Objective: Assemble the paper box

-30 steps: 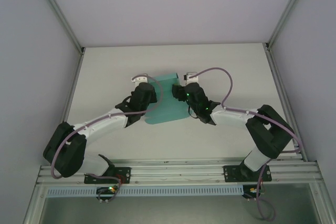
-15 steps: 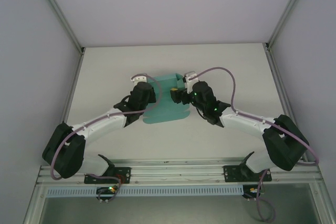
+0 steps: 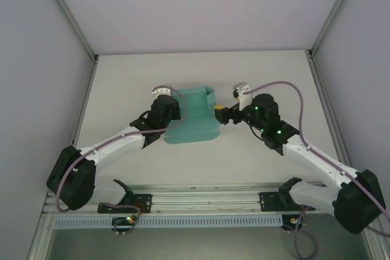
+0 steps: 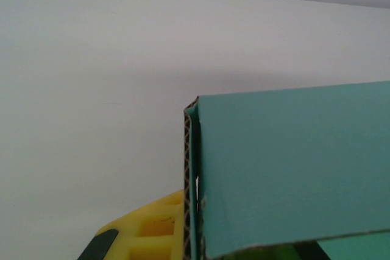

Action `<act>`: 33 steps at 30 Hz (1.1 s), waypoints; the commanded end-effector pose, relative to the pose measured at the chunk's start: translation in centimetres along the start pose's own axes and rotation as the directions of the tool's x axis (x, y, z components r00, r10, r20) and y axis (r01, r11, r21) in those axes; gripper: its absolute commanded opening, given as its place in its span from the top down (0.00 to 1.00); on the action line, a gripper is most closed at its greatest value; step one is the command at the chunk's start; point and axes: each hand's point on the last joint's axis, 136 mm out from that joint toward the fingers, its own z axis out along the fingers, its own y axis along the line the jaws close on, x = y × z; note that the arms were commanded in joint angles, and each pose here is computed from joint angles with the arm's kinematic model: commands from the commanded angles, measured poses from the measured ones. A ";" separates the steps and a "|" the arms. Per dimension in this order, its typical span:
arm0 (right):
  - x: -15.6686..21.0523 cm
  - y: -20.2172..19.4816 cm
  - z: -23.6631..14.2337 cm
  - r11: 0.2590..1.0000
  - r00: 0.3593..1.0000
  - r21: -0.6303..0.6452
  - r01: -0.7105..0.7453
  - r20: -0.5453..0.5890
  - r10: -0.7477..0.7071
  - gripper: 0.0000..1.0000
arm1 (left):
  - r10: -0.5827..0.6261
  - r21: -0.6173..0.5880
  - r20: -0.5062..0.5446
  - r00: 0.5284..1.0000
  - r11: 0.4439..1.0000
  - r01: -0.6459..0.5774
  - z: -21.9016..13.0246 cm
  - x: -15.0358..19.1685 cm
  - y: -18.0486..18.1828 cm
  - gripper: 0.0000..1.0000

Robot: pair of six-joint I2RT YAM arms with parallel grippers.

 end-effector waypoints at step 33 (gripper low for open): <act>1.9 -2.4 12.1 0.970 0.994 0.236 -0.057 -0.081 0.079 0.68 | 0.027 0.044 0.024 0.999 0.999 -0.028 -0.5 -1.6 -2.2 1.00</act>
